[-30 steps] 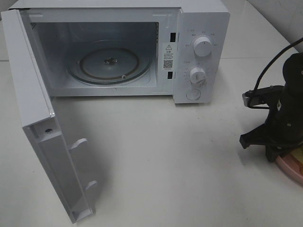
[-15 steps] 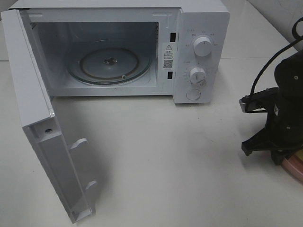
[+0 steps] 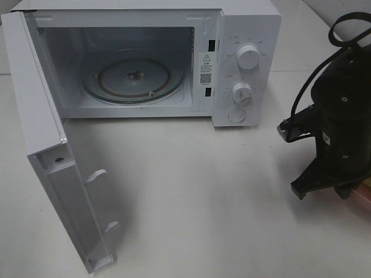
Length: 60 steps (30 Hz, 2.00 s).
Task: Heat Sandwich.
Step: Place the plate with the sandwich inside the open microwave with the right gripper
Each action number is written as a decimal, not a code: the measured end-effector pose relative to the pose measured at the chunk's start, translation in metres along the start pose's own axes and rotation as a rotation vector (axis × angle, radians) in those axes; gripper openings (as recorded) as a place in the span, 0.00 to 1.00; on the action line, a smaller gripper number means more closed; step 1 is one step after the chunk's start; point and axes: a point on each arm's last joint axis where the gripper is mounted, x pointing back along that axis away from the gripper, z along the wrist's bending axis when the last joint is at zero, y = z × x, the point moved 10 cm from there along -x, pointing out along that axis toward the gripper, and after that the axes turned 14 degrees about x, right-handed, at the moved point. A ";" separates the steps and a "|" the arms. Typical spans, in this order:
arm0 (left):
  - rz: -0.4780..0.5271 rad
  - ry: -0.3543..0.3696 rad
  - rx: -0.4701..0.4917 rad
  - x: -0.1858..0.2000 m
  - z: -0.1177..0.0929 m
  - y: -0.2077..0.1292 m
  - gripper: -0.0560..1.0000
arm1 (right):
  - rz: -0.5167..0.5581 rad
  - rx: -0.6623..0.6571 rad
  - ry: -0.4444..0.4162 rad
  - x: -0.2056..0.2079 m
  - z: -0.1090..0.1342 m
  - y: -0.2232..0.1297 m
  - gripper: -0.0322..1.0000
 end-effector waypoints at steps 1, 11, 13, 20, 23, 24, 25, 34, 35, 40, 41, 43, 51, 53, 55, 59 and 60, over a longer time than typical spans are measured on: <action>0.000 0.000 0.000 0.000 0.000 0.000 0.99 | -0.006 0.014 -0.011 0.007 0.002 -0.002 0.07; 0.000 0.000 -0.005 0.000 0.000 0.000 0.99 | -0.029 0.081 -0.041 0.033 0.018 -0.023 0.07; 0.000 0.000 -0.005 0.000 0.000 0.000 0.99 | -0.031 0.089 -0.044 0.036 0.020 -0.026 0.07; 0.000 0.000 0.000 0.000 0.000 0.000 0.99 | -0.094 0.175 -0.076 0.061 0.037 -0.039 0.07; 0.000 0.000 0.000 0.000 0.000 0.000 0.99 | -0.117 0.212 -0.090 0.071 0.043 -0.043 0.07; 0.000 0.000 0.000 0.000 0.000 0.000 0.99 | -0.125 0.219 -0.092 0.073 0.044 -0.044 0.07; 0.000 0.000 0.000 0.000 0.000 0.000 0.99 | -0.129 0.231 -0.096 0.076 0.046 -0.046 0.07; 0.000 0.000 0.000 0.000 0.000 0.000 0.99 | -0.157 0.344 -0.127 0.091 0.061 -0.054 0.07; 0.000 0.000 0.000 0.000 0.000 0.000 0.99 | -0.157 0.344 -0.127 0.091 0.061 -0.054 0.07; 0.000 0.000 0.000 0.000 0.000 0.000 0.99 | -0.169 0.461 -0.154 0.098 0.075 -0.058 0.07; 0.000 0.000 0.000 0.000 0.000 0.000 0.99 | -0.171 0.479 -0.158 0.099 0.078 -0.058 0.07; 0.000 0.000 0.000 0.000 0.000 0.000 0.99 | -0.177 0.509 -0.165 0.100 0.082 -0.059 0.07; 0.000 0.000 0.000 0.000 0.000 0.000 0.99 | -0.184 0.627 -0.192 0.106 0.093 -0.063 0.07; 0.000 0.000 0.000 0.000 0.000 0.000 0.99 | -0.186 0.652 -0.195 0.106 0.095 -0.063 0.07; 0.000 0.000 -0.005 0.000 0.000 0.000 0.99 | -0.187 0.674 -0.199 0.107 0.095 -0.063 0.07; 0.000 0.000 0.000 0.000 0.000 0.000 0.99 | -0.193 0.725 -0.201 0.107 0.097 -0.062 0.07; 0.000 0.000 0.000 0.000 0.000 0.000 0.99 | -0.209 0.766 -0.199 0.107 0.099 -0.059 0.07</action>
